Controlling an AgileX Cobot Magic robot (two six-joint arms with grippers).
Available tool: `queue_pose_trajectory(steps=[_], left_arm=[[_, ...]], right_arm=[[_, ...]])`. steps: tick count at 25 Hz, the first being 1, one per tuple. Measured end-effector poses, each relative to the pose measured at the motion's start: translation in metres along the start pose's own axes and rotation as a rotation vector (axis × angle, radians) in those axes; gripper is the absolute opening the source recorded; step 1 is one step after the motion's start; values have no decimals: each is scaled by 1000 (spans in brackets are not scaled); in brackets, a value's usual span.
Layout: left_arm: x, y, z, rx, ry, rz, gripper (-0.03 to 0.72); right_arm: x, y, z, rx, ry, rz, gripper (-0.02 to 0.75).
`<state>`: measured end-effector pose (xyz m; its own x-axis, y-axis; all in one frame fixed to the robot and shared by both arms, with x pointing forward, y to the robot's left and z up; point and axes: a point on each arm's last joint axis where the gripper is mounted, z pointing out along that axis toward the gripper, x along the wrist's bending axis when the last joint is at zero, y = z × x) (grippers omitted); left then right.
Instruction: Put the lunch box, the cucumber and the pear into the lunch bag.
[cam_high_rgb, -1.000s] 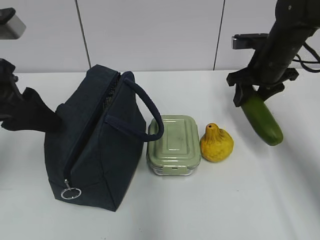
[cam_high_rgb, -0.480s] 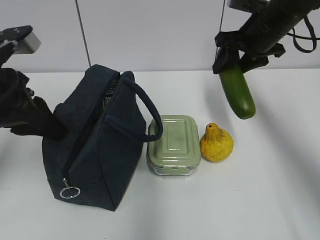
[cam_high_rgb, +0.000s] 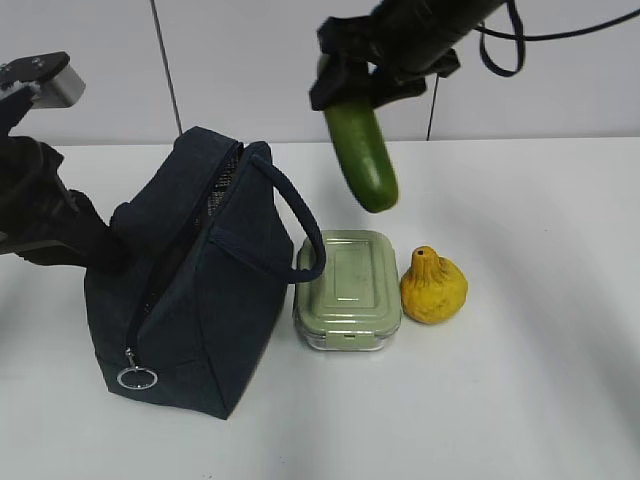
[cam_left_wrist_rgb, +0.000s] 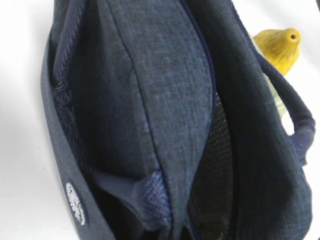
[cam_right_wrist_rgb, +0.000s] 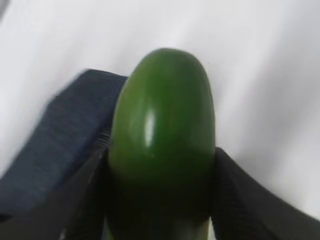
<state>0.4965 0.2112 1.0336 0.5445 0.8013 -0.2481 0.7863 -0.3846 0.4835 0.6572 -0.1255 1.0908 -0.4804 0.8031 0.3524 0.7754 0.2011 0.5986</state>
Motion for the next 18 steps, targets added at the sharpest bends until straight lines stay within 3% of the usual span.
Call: queue_pose_trajectory(steps=[4, 8, 18], left_arm=[[0, 0, 0, -4, 1, -8, 3], [0, 1, 0, -11, 3, -14, 3], [0, 3, 0, -31, 0, -27, 2]], right_arm=[[45, 17, -2, -145, 165, -66, 401], [69, 25, -2, -263, 284, -126, 401], [99, 31, 2, -421, 300, -314, 401]])
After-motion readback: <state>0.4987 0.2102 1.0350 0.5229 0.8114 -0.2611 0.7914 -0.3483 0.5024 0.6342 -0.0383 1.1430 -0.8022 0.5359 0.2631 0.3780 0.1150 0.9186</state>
